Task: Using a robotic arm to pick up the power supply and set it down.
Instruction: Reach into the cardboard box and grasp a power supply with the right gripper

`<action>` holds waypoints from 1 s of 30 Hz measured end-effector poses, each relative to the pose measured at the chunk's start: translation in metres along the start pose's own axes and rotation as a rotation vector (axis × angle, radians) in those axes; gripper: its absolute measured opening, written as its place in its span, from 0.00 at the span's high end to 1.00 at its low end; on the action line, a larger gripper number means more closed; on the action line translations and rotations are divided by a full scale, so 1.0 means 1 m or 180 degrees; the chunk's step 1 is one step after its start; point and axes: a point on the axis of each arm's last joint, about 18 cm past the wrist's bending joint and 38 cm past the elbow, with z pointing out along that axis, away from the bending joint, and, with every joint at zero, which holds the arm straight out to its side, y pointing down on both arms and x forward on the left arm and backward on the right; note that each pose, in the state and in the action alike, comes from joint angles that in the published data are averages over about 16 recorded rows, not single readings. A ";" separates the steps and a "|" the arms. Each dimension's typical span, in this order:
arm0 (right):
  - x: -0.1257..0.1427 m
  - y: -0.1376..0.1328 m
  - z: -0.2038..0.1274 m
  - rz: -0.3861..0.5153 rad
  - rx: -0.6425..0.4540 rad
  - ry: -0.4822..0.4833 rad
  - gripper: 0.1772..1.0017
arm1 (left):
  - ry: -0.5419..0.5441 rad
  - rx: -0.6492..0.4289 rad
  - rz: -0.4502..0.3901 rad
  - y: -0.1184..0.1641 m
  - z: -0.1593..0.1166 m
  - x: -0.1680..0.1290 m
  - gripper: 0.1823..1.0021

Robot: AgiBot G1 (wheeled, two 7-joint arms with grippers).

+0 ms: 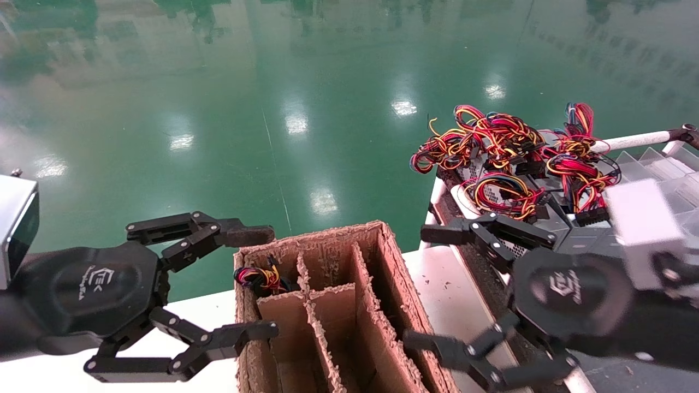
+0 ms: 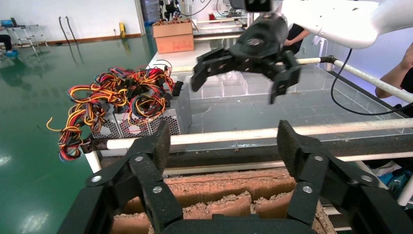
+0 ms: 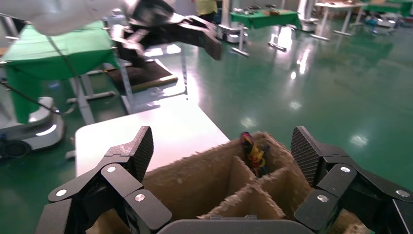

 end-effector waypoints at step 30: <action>0.044 0.019 0.080 0.0636 -0.0075 0.0126 0.00 | -0.0005 0.0001 -0.0002 0.000 0.000 0.000 0.00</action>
